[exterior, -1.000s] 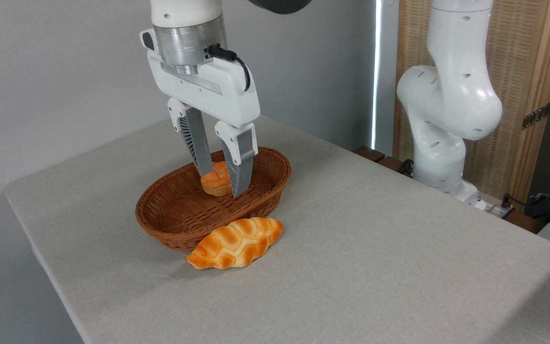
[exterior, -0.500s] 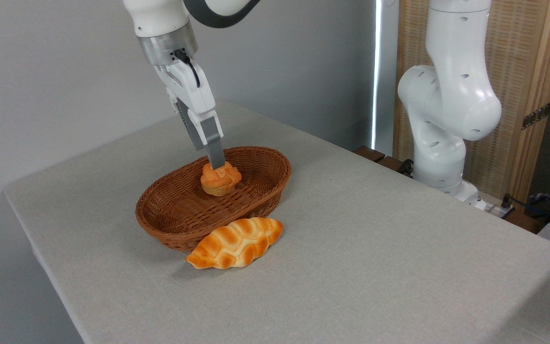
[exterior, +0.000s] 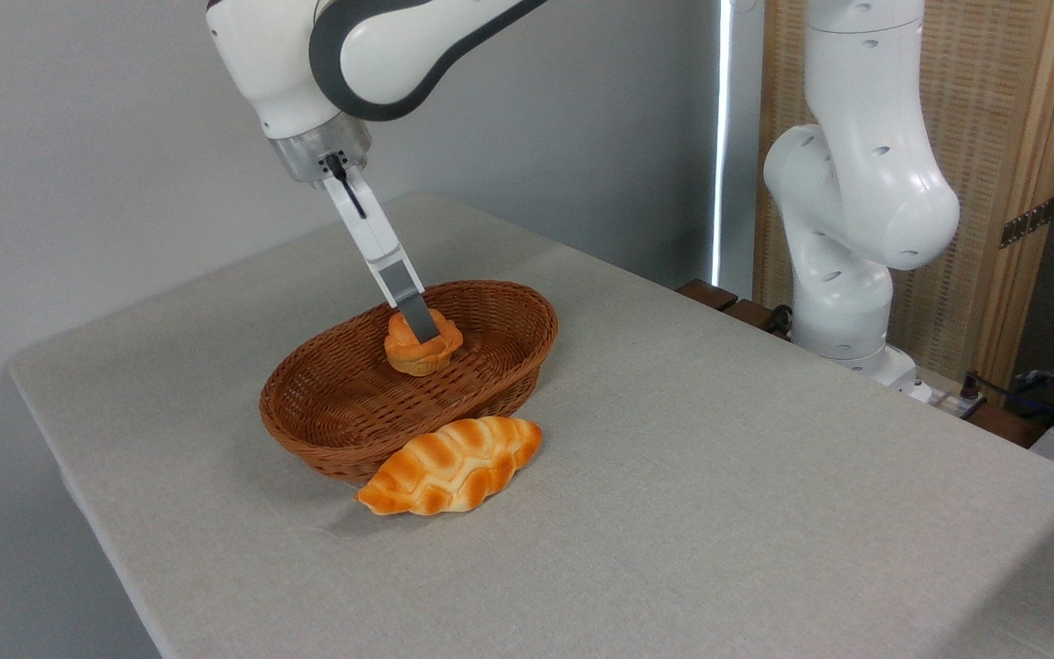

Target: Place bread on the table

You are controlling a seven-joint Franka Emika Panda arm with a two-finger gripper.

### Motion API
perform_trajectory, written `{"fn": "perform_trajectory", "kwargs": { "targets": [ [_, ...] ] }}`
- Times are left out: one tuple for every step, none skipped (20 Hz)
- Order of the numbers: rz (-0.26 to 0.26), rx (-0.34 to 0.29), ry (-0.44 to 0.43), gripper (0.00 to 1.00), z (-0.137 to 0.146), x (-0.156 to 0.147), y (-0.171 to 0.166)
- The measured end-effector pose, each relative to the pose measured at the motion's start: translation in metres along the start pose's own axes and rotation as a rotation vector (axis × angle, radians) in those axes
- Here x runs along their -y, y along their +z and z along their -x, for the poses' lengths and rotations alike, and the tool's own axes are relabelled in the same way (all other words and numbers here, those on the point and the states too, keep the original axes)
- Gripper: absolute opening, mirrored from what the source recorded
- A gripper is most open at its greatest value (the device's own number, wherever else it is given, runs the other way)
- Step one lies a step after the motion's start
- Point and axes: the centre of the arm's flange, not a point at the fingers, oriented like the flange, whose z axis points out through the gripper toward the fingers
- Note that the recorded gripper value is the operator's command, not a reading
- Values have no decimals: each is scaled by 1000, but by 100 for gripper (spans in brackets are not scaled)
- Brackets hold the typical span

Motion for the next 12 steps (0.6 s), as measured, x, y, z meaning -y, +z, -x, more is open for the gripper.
{"fn": "perform_trajectory", "kwargs": {
  "targets": [
    [2,4,8,100,-3,-2,2],
    [3,6,14,100,-5,-4,4],
    [4,8,19,100,-7,-6,5],
    [4,10,24,100,-8,-8,6],
    [6,12,27,100,-10,-9,7],
    [8,15,29,100,-11,-9,9],
    [11,19,31,100,-12,-9,11],
    [14,23,34,100,-14,-9,14],
    [17,25,37,100,-16,-9,17],
    [17,25,39,100,-19,-9,21],
    [16,22,41,100,-22,-7,24],
    [15,18,41,100,-25,-5,28]
  ]
}}
